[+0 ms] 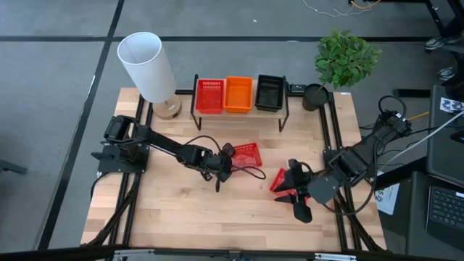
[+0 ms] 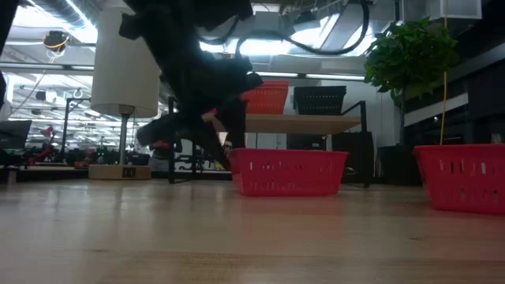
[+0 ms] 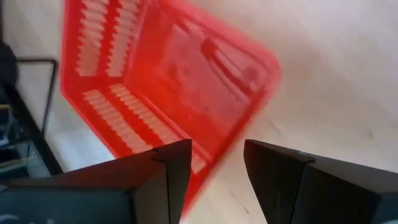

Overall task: Stack baskets on shelf by color
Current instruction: Stack the top red basket on the red basket on the shelf

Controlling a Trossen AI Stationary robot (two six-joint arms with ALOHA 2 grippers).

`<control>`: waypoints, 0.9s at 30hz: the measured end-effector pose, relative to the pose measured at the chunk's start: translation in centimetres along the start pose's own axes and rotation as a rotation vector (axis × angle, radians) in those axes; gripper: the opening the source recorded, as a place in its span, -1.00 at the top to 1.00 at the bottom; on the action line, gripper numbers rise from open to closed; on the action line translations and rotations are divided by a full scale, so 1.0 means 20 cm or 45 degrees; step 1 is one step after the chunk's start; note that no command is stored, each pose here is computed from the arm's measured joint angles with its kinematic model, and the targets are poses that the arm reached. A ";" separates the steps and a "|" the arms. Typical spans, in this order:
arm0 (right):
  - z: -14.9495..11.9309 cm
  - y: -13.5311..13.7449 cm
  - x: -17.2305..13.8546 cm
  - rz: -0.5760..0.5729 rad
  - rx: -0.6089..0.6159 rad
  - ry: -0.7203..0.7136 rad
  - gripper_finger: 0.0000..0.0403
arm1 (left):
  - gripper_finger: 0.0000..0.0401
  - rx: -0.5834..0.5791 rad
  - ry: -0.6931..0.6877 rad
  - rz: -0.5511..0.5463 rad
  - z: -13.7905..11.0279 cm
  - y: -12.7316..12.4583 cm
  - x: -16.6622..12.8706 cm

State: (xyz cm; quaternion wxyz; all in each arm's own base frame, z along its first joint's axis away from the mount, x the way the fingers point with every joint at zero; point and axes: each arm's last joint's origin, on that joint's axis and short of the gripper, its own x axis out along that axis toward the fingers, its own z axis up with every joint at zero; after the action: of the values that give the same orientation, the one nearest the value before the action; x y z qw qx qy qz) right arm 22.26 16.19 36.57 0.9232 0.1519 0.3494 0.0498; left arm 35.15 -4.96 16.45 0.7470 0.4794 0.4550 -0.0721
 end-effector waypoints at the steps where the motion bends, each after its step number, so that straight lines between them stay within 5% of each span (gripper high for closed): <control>1: 0.00 0.01 0.00 -0.006 -0.005 -0.006 0.32 | 0.29 -0.006 -0.020 -0.009 0.00 0.00 0.01; 6: -0.02 0.03 -0.01 -0.016 0.002 -0.024 0.32 | 0.34 -0.094 0.005 -0.077 0.00 -0.04 0.01; 12: -0.06 0.06 -0.03 -0.002 -0.024 -0.019 0.32 | 0.92 -0.393 0.129 -0.191 0.02 -0.16 -0.05; 17: -0.08 0.09 -0.04 0.014 -0.052 -0.006 0.32 | 0.99 -0.535 0.131 -0.255 0.11 -0.23 -0.21; 27: -0.11 0.08 -0.04 -0.021 -0.092 0.050 0.32 | 1.00 -0.771 -0.090 -0.118 0.26 0.10 -0.85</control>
State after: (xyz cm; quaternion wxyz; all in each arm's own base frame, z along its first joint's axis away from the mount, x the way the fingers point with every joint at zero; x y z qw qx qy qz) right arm 20.17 18.09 35.94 0.9214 0.1145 0.3667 0.0580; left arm 29.69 -13.59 31.19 0.8672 0.2108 0.4509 0.0163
